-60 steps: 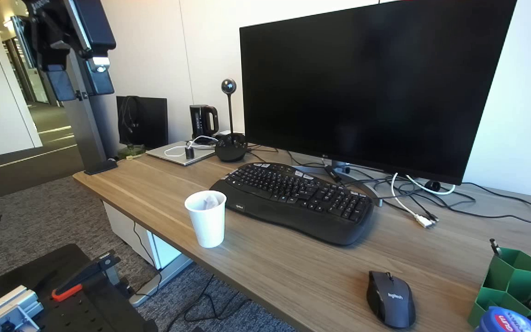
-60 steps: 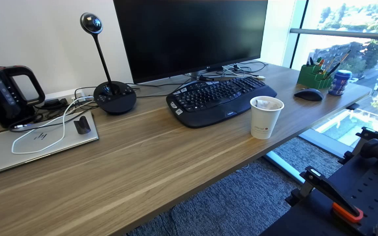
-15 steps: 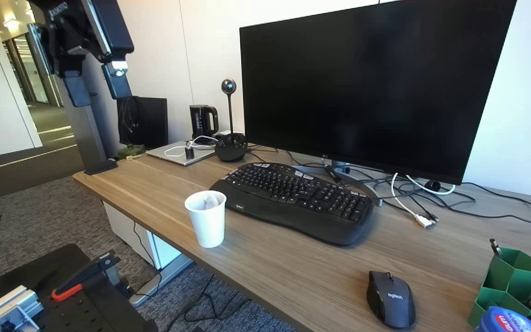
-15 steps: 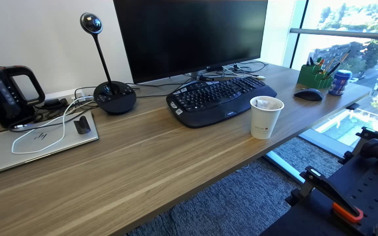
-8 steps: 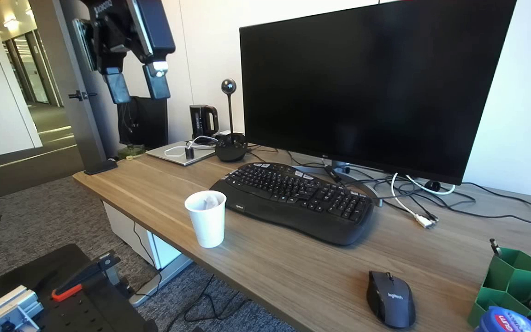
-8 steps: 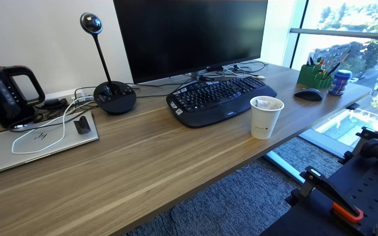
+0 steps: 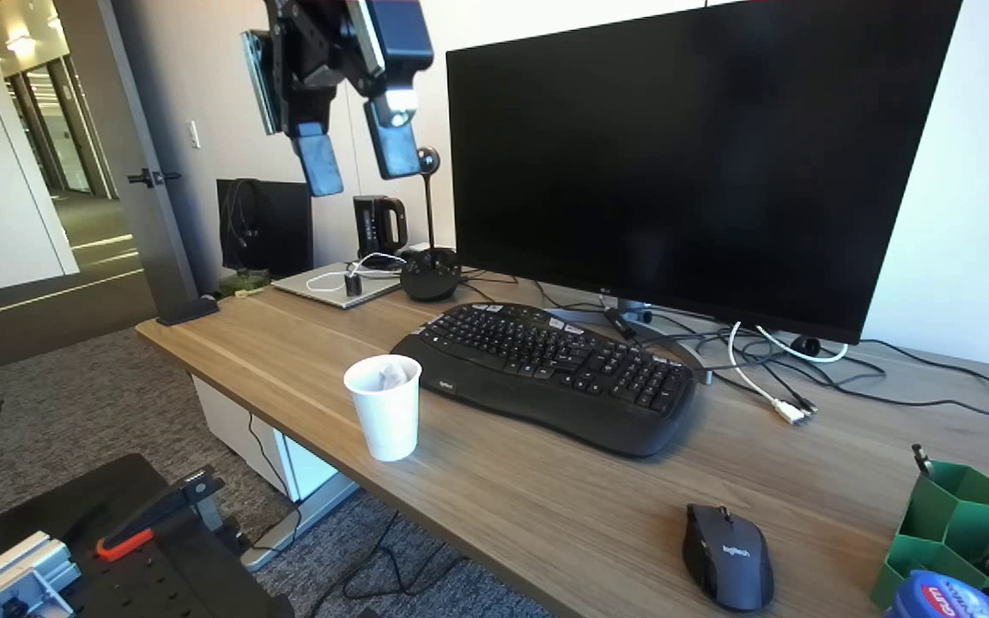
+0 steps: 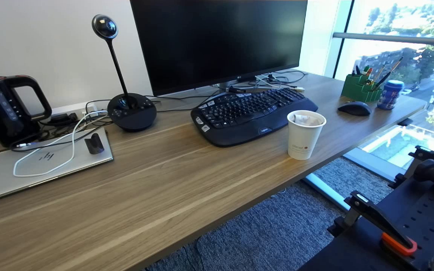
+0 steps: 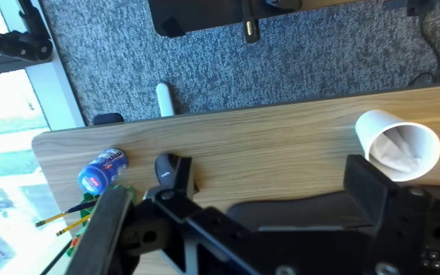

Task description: Move the bottle to the left

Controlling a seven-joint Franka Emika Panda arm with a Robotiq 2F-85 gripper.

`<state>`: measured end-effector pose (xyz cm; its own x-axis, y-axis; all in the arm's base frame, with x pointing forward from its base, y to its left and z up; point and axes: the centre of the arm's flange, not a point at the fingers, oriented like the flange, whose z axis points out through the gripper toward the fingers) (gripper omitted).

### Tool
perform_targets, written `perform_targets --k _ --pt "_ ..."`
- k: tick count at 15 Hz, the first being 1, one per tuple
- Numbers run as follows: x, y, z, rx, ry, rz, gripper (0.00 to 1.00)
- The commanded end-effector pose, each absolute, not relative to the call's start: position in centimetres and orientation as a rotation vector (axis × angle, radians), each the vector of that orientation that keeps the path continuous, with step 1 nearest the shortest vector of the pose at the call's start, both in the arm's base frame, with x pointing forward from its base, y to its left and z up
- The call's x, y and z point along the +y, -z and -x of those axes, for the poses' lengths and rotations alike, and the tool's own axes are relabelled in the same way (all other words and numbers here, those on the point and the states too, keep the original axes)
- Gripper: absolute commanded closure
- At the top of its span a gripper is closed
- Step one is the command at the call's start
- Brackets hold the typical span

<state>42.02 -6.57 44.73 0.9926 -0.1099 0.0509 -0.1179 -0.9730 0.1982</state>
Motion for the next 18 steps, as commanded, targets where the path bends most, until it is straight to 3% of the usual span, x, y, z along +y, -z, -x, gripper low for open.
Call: perform_targets --k 1,18 --pt "-8.4 -46.0 -43.4 -0.316 -0.084 -2.950 0.00" --pt "-8.1 -45.1 -42.5 -0.285 -0.059 -2.968 0.00"
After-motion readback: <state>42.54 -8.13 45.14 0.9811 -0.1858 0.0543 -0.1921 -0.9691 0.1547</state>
